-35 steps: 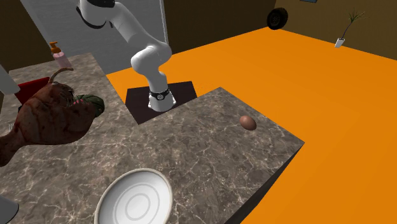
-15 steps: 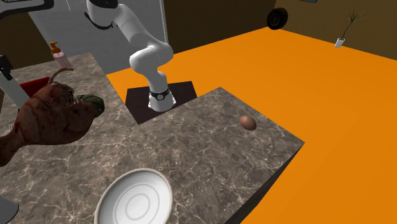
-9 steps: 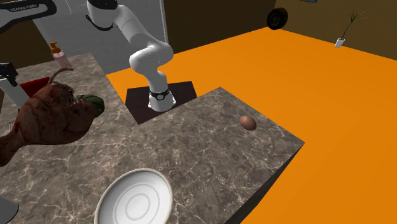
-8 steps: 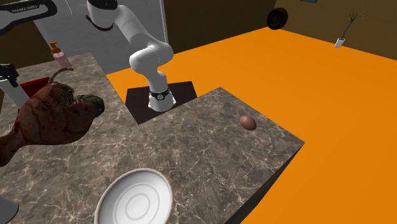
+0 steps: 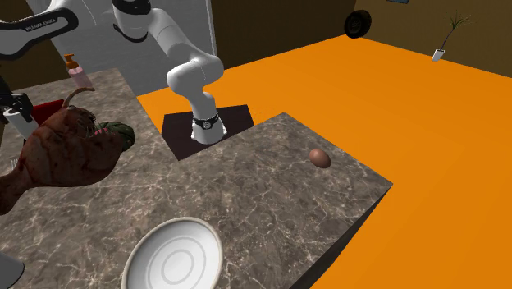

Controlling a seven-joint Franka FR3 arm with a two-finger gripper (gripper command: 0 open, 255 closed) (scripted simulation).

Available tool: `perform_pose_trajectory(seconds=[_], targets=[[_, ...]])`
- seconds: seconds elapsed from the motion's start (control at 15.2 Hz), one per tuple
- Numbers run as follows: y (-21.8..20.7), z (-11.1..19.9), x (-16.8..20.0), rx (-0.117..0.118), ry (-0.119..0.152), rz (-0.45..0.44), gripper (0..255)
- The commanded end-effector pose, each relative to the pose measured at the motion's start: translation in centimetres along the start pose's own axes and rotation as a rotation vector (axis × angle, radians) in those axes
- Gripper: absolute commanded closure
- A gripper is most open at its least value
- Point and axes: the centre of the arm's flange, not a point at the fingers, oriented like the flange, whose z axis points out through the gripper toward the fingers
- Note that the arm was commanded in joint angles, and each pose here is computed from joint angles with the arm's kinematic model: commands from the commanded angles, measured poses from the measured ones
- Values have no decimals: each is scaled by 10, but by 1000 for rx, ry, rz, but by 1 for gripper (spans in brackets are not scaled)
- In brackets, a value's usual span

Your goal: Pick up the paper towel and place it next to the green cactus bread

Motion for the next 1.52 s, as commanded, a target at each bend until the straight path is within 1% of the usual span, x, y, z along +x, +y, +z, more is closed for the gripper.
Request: perform_pose_trajectory(seconds=[0.0, 0.4, 0.46, 0.79, 1.06, 1.45], targets=[[-1, 5, 1, 0, 0, 0, 255], [-1, 5, 1, 0, 0, 0, 255], [-1, 5, 1, 0, 0, 0, 0], [-1, 5, 1, 0, 0, 0, 0], [-1, -45, 1, 0, 0, 0, 0], [-1, -45, 1, 0, 0, 0, 0]])
